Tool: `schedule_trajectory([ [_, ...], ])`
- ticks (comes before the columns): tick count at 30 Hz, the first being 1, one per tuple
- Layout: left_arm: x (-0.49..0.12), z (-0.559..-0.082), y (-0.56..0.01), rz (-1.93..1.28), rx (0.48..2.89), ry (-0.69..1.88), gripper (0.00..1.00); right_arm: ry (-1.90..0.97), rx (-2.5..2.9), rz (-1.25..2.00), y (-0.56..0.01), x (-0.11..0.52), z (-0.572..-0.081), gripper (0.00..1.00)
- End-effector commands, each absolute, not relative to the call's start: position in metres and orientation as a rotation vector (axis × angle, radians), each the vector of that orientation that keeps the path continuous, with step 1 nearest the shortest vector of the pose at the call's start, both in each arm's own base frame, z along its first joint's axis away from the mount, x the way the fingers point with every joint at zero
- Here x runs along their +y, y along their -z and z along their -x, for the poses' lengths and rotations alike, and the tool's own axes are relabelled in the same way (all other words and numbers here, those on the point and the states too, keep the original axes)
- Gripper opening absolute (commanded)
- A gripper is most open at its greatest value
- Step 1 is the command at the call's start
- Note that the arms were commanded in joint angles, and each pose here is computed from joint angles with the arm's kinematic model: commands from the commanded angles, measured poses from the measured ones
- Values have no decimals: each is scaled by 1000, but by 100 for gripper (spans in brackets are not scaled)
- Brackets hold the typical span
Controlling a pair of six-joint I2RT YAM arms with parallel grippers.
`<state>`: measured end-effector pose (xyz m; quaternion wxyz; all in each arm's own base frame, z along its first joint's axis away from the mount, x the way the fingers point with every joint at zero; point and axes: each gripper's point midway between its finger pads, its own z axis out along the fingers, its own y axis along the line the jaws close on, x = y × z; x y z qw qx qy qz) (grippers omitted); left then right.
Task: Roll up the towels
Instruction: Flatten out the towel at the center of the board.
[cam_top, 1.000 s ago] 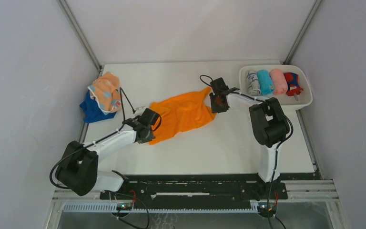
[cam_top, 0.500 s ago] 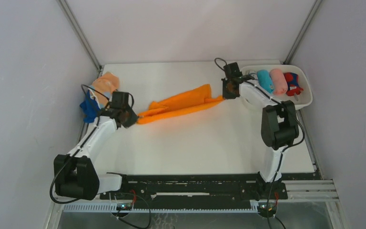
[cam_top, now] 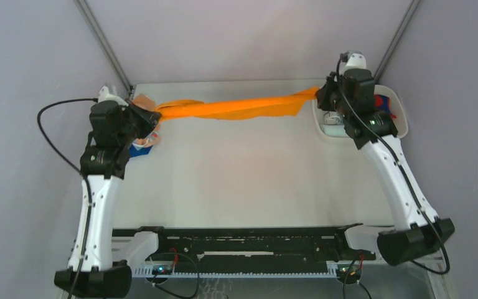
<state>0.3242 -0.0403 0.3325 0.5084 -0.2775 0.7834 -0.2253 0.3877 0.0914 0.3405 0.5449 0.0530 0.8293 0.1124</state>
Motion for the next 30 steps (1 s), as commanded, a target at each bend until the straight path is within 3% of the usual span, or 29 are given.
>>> schedule_trajectory([
  [1, -29, -285, -342, 698, 1788, 533, 1, -223, 1912, -190, -343, 66, -355, 0],
  [8, -50, -273, -292, 710, 1866, 662, 6, -309, 1995, -109, -312, 80, -333, 0],
  [12, -61, -307, -235, 820, 2037, 767, 4, -307, 2143, -100, -280, 90, -359, 0],
  [16, -93, -345, -196, 904, 2160, 1084, 0, -328, 2266, -49, -262, 114, -387, 0],
  [20, -90, -367, -254, 851, 2026, 1104, 0, -308, 2120, -28, -317, 129, -402, 0],
  [23, -74, -356, -324, 720, 1839, 915, 3, -318, 1855, 4, -367, 137, -394, 0],
  [25, -50, -349, -327, 799, 1759, 803, 9, -328, 1786, -25, -376, 130, -392, 0],
  [28, -67, -346, -308, 863, 1793, 1108, 2, -333, 1920, -101, -359, 119, -388, 0],
  [30, -79, -334, -313, 792, 1786, 1119, 1, -344, 1868, -59, -361, 126, -372, 0],
])
